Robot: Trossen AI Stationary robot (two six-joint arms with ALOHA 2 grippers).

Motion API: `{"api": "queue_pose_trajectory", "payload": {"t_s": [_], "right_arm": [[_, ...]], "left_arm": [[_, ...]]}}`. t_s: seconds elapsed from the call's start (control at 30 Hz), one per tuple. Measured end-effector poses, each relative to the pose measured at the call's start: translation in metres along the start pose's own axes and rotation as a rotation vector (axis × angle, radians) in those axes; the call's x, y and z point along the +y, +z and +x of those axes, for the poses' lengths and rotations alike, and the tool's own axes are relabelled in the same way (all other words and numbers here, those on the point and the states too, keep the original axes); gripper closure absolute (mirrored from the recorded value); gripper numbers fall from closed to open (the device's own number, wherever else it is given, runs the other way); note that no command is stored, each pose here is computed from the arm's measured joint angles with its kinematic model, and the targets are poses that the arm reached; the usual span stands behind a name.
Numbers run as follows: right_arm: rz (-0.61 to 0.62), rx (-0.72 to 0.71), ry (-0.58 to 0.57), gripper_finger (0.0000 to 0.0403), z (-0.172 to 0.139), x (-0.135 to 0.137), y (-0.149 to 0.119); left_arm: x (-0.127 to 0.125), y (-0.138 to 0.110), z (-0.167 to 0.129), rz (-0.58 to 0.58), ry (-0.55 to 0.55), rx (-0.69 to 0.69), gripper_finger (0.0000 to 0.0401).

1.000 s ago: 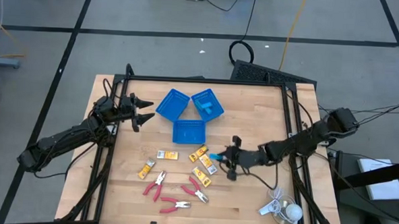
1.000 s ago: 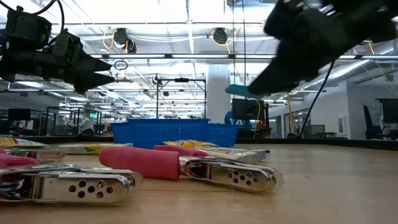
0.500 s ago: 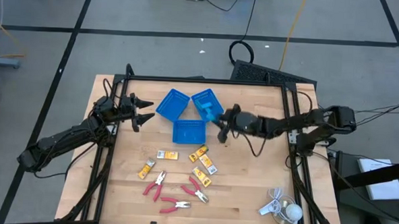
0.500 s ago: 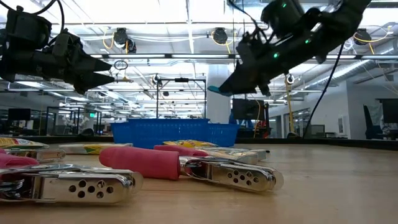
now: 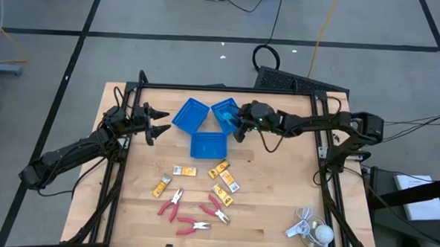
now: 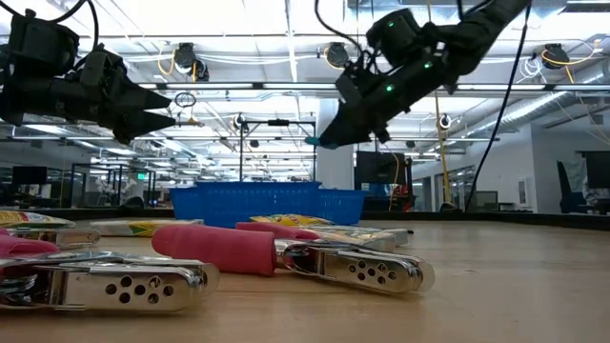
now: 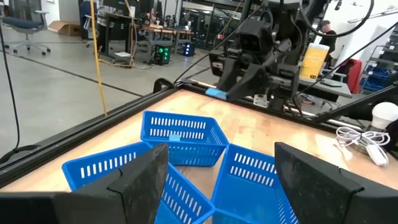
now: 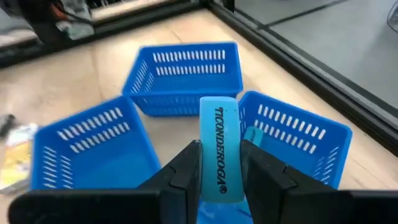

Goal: Pick & Place School Supplies
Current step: Put the blue eraser into the top right blue bin

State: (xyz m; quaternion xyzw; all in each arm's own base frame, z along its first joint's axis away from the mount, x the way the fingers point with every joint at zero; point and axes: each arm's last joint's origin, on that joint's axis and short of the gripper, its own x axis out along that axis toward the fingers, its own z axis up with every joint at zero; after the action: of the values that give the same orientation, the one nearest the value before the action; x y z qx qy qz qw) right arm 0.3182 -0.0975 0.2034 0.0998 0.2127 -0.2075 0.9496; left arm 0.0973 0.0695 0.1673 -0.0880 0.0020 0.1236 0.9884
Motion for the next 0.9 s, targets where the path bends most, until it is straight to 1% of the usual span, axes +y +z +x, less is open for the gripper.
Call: {"api": "queue_pose_trajectory", "payload": {"t_s": [0.13, 0.33, 0.43, 0.6, 0.9], "right_arm": [[-0.006, 0.035, -0.040, 0.0314, 0.010, -0.013, -0.005], [0.036, 0.097, -0.089, 0.0314, 0.021, -0.030, -0.016], [0.034, 0.121, -0.093, 0.0314, 0.022, -0.031, -0.020], [0.019, 0.122, -0.091, 0.0314, 0.022, -0.030, -0.019], [0.026, 0.132, -0.094, 0.0314, 0.022, -0.030, -0.023]], "left_arm": [[0.000, 0.000, 0.000, 0.000, 0.000, 0.000, 0.0107], [0.000, 0.000, 0.000, 0.000, -0.001, 0.000, 0.0107], [0.000, 0.000, 0.000, 0.000, 0.000, 0.000, 0.0107], [0.000, 0.000, 0.000, 0.000, -0.001, 0.000, 0.0107], [0.000, 0.000, 0.000, 0.000, -0.001, 0.000, 0.0107]]}}
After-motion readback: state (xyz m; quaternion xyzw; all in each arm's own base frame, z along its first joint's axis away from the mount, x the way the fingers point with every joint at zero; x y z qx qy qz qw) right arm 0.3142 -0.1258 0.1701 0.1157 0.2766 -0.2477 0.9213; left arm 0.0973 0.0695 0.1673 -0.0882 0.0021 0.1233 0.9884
